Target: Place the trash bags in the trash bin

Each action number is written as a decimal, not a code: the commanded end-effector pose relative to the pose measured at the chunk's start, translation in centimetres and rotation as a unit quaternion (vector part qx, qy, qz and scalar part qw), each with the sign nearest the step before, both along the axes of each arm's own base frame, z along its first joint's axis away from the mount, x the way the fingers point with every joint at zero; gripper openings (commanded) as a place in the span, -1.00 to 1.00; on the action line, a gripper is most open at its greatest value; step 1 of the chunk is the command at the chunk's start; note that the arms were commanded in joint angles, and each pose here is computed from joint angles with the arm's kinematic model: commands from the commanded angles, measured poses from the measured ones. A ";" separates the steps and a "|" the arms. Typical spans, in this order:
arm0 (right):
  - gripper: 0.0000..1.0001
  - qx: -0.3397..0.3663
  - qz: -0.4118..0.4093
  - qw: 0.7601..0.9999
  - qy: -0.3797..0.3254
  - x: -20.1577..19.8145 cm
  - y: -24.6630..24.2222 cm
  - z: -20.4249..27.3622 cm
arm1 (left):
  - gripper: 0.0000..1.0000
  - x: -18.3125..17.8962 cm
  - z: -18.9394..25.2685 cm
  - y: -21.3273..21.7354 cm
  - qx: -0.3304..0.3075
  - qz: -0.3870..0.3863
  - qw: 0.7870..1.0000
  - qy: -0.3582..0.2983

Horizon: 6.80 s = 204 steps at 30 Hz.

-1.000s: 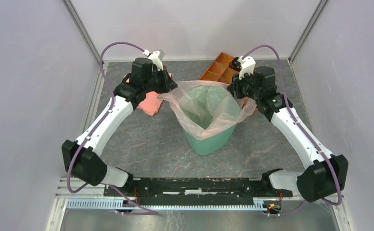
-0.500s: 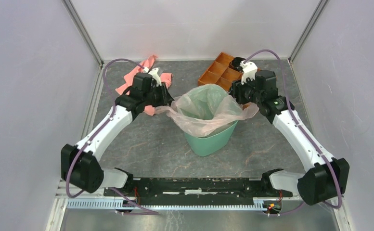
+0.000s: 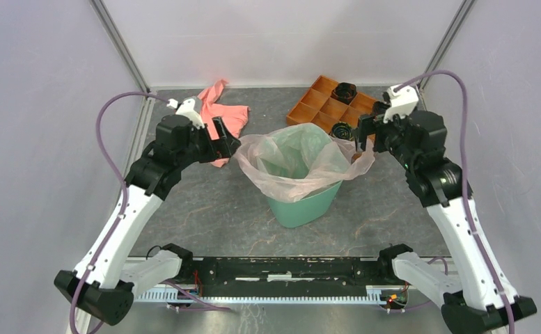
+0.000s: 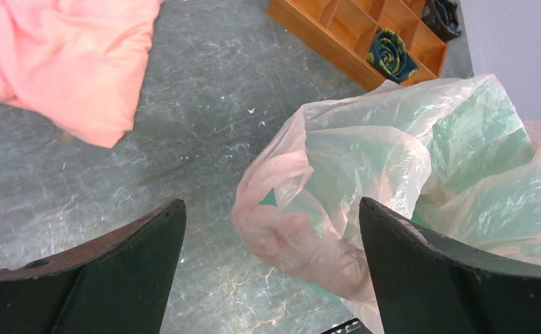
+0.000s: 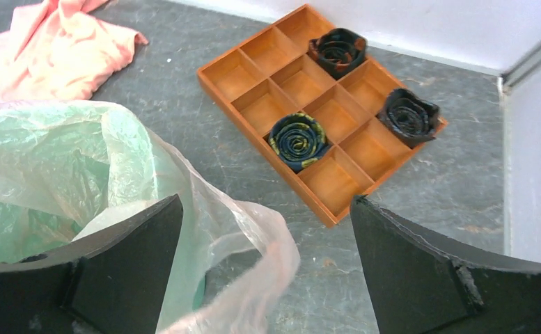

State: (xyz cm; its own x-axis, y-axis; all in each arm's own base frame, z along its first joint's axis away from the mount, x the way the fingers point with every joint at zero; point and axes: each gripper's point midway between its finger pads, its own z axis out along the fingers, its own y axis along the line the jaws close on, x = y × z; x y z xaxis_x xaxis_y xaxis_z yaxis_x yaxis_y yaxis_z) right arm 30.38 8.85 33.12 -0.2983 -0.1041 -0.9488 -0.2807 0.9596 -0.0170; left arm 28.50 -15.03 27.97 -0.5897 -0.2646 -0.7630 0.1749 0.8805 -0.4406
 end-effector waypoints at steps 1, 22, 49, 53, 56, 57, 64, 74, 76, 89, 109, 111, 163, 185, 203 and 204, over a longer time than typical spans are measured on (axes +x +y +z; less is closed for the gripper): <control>0.96 0.023 -0.068 0.997 -0.018 -1.8 -2.5 1.5 | 1.00 -1.1 1.2 1.5 -0.040 0.064 0.997 0.006; 0.23 0.136 0.021 0.990 0.036 -6.3 1.5 -6.4 | -0.33 -6.9 -4.5 -3.8 -0.181 -0.076 0.977 0.082; -0.84 0.220 0.092 0.963 0.127 -8.2 5.5 -19.0 | -0.96 -9.9 -15.6 -8.5 -0.248 -0.125 0.945 0.173; -0.79 0.221 0.095 0.960 0.142 -7.9 5.8 -21.1 | -0.96 -9.0 -18.2 -9.5 -0.201 -0.110 0.957 0.178; -0.66 0.201 0.076 0.962 0.168 -8.1 5.1 -23.0 | -0.96 -8.1 -19.1 -9.0 -0.182 -0.088 0.966 0.163; -0.61 0.192 0.063 0.964 0.174 -8.1 4.7 -23.7 | -0.96 -7.9 -19.3 -8.7 -0.177 -0.079 0.968 0.158; -0.35 0.164 0.034 0.969 0.183 -7.3 3.7 -26.4 | -0.96 -6.8 -21.4 -7.9 -0.148 -0.047 0.975 0.157; 0.22 0.104 -0.091 0.980 0.145 -6.4 -1.4 -19.5 | -0.96 -6.1 -21.3 -2.3 -0.051 0.062 0.989 0.126; 0.37 0.078 -0.114 0.984 0.110 -6.5 -3.0 -16.5 | -0.95 -6.2 -20.7 -2.1 -0.056 0.063 0.990 0.117; 0.42 -0.005 0.242 0.970 0.004 -5.0 10.9 -0.7 | -0.32 -7.8 -17.7 -3.3 -0.089 0.007 0.990 0.109; -0.46 -0.228 0.303 0.883 0.276 -5.5 16.5 -20.3 | 0.19 -9.2 -13.0 -6.0 -0.178 -0.061 0.977 0.099; -0.46 -0.228 0.310 0.877 0.287 -5.6 16.8 -21.2 | 0.20 -9.3 -12.9 -6.2 -0.181 -0.065 0.976 0.099; 0.31 -0.169 0.312 0.897 0.264 -6.4 19.6 -18.8 | 0.59 -12.7 -7.5 -5.1 -0.186 -0.127 0.973 0.052; 0.36 -0.105 0.356 0.895 0.248 -7.2 22.3 -17.0 | 0.47 -7.6 -7.8 -5.6 -0.217 -0.040 0.975 0.018; 0.54 -0.027 0.315 0.941 0.118 -5.3 22.5 -4.8 | 0.33 -6.1 -15.4 -6.0 -0.118 -0.033 0.989 0.085; 0.57 -0.019 0.308 0.946 0.103 -5.4 22.0 -3.7 | 0.34 -6.1 -15.4 -6.0 -0.117 -0.034 0.989 0.085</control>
